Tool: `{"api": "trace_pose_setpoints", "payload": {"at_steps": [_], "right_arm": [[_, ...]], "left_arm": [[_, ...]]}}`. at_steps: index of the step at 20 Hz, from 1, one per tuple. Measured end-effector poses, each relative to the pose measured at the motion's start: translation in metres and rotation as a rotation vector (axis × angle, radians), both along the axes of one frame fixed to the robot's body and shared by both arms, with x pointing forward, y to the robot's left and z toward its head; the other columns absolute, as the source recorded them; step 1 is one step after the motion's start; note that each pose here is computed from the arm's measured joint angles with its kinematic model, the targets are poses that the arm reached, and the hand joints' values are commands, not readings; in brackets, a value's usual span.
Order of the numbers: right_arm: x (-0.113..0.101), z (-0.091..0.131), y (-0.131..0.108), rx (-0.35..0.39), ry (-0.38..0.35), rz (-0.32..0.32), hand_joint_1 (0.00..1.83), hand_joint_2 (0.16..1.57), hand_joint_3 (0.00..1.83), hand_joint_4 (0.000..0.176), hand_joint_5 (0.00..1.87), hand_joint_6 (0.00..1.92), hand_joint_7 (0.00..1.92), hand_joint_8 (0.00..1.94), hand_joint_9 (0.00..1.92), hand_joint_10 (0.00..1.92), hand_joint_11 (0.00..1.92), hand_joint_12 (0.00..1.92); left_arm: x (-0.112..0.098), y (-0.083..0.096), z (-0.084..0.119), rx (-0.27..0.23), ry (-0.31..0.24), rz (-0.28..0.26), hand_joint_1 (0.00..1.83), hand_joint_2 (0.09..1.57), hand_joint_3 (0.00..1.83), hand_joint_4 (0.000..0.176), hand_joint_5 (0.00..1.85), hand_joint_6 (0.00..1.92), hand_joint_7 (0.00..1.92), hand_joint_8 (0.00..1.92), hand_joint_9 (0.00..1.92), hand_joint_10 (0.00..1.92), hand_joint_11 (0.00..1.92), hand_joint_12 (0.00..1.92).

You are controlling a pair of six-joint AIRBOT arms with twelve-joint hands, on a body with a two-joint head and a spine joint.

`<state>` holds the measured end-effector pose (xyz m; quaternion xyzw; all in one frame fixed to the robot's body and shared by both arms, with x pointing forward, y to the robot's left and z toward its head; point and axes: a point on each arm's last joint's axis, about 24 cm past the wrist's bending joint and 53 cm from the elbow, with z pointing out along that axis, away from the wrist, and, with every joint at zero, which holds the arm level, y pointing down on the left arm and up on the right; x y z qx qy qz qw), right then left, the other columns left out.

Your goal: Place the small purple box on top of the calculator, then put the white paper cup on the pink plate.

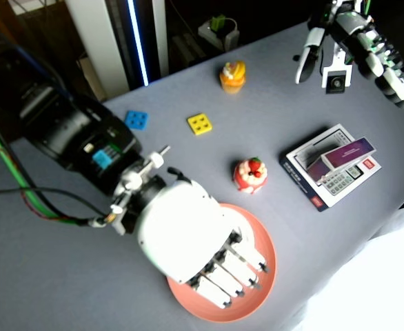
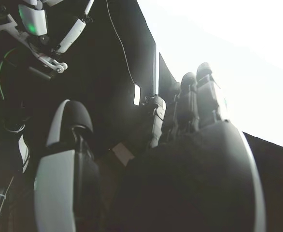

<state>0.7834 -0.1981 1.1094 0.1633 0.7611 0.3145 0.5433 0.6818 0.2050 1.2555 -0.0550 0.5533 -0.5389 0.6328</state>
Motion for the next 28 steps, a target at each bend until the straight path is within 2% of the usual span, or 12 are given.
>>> {"api": "trace_pose_setpoints", "payload": {"at_steps": [3,7,14,15,18,19,21,22,23,24,25,28], "right_arm": [[0.0,-0.002,0.002,-0.001,0.004,0.003,0.78,1.02,0.0,0.057,0.0,0.0,0.0,0.0,0.02,0.26,0.0,1.21],[-0.001,-0.003,0.001,-0.003,0.007,0.003,0.76,1.01,0.0,0.06,0.0,0.0,0.0,0.0,0.01,0.05,0.0,0.81],[-0.012,-0.006,0.022,-0.009,0.008,0.052,0.76,0.98,0.0,0.075,0.0,0.0,0.0,0.0,0.05,0.03,0.0,1.27],[-0.016,-0.005,0.028,-0.012,0.006,0.068,0.74,0.95,0.0,0.049,0.0,0.0,0.0,0.0,0.04,0.03,0.0,1.33],[-0.028,0.005,0.03,-0.032,-0.019,0.1,0.61,0.91,0.0,0.147,0.0,0.0,0.0,0.0,0.05,0.02,0.0,1.13],[-0.033,0.014,0.024,-0.042,-0.038,0.102,0.58,0.91,0.0,0.123,0.0,0.0,0.0,0.0,0.02,0.01,0.0,1.11],[-0.042,0.039,0.01,-0.058,-0.107,0.1,0.55,0.89,0.0,0.126,0.0,0.0,0.0,0.0,0.0,0.0,0.0,0.16],[-0.048,0.052,0.005,-0.059,-0.145,0.1,0.54,0.9,0.0,0.101,0.0,0.0,0.0,0.0,0.0,0.0,0.0,0.03],[-0.054,0.065,0.001,-0.063,-0.18,0.101,0.59,0.91,0.0,0.113,0.0,0.0,0.0,0.0,0.0,0.0,0.0,0.01],[-0.064,0.078,-0.002,-0.064,-0.222,0.106,0.63,0.91,0.0,0.138,0.0,0.0,0.0,0.0,0.0,0.0,0.0,0.4],[-0.073,0.088,-0.005,-0.069,-0.259,0.11,0.63,0.94,0.01,0.121,0.0,0.0,0.0,0.0,0.0,0.0,0.0,0.79],[-0.111,0.109,-0.008,-0.083,-0.347,0.138,0.62,1.05,0.01,0.074,0.0,0.0,0.0,0.0,0.0,0.0,0.0,0.28]], "left_arm": [[-0.001,0.001,0.0,-0.012,0.001,-0.002,0.66,1.22,0.0,0.134,0.03,0.0,0.0,0.0,0.0,0.0,0.0,0.0],[-0.001,0.001,0.0,-0.016,0.001,-0.003,0.69,1.21,0.0,0.143,0.04,0.01,0.0,0.0,0.0,0.0,0.0,0.0],[-0.001,0.003,-0.004,-0.015,0.013,0.0,0.72,1.19,0.0,0.144,0.05,0.0,0.0,0.0,0.0,0.0,0.01,0.01],[-0.001,0.002,-0.004,-0.016,0.014,0.0,0.76,1.19,0.0,0.147,0.05,0.0,0.0,0.0,0.0,0.0,0.0,0.0],[-0.004,0.003,-0.006,-0.012,0.018,-0.004,0.73,1.18,0.0,0.155,0.04,0.0,0.0,0.0,0.0,0.0,0.01,0.01],[-0.004,0.005,-0.006,-0.013,0.022,0.0,0.75,1.18,0.0,0.158,0.04,0.0,0.0,0.0,0.0,0.0,0.0,0.01],[-0.004,0.011,-0.004,-0.026,0.021,0.013,0.75,1.17,0.0,0.144,0.05,0.0,0.0,0.0,0.0,0.0,0.0,0.0],[-0.005,0.011,-0.004,-0.029,0.022,0.015,0.75,1.17,0.0,0.142,0.04,0.0,0.0,0.0,0.0,0.0,0.0,0.0],[-0.007,0.012,-0.005,-0.025,0.018,0.013,0.76,1.17,0.0,0.151,0.04,0.0,0.0,0.0,0.0,0.0,0.0,0.0],[-0.009,0.012,-0.007,-0.032,0.027,0.012,0.76,1.16,0.0,0.136,0.04,0.0,0.0,0.0,0.0,0.0,0.0,0.0],[-0.011,0.013,-0.011,-0.026,0.033,0.011,0.79,1.16,0.0,0.127,0.05,0.0,0.0,0.0,0.0,0.0,0.0,0.0],[-0.016,0.024,-0.008,-0.041,0.03,0.03,0.8,1.17,0.0,0.16,0.01,0.0,0.0,0.0,0.0,0.0,0.0,0.0]]}}
